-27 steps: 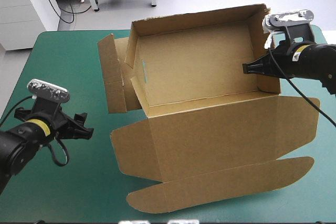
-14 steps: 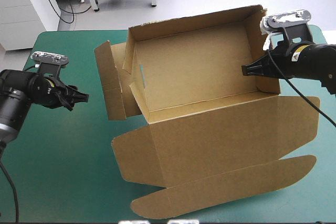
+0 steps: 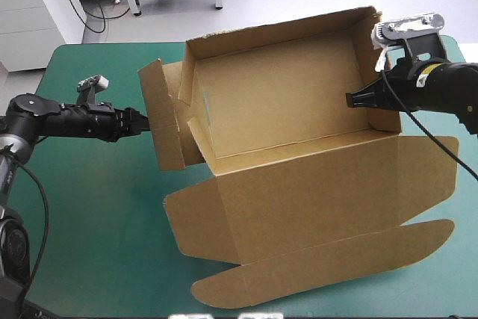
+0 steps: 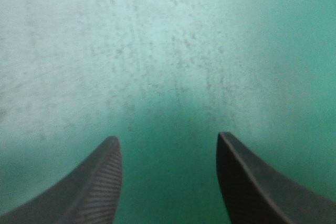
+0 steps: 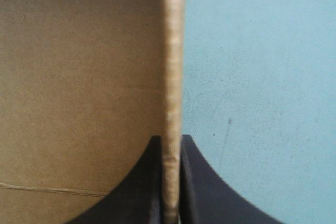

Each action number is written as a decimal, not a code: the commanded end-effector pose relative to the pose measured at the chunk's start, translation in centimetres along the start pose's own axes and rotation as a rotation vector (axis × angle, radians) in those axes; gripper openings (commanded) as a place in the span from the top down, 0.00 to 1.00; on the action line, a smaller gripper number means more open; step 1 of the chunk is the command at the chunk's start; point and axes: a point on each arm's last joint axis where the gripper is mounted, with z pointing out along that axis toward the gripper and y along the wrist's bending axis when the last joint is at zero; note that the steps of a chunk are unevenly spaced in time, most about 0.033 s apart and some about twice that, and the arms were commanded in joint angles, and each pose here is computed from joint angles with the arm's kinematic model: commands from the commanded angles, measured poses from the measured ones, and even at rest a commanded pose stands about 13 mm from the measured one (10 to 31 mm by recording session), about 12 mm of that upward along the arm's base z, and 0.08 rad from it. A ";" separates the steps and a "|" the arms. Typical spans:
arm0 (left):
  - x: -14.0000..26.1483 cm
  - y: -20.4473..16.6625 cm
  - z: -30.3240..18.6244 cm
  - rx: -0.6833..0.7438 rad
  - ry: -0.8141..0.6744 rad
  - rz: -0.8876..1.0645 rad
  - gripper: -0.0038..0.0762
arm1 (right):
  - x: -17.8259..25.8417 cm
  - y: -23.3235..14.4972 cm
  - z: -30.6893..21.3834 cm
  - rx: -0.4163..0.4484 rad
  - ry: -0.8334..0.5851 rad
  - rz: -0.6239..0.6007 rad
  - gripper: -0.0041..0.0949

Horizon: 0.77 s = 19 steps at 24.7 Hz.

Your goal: Fold the box

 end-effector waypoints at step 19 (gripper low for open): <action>0.0 -12.9 -1.4 0.523 -0.207 0.248 0.47 | -1.7 0.1 6.1 -0.001 0.045 0.006 0.98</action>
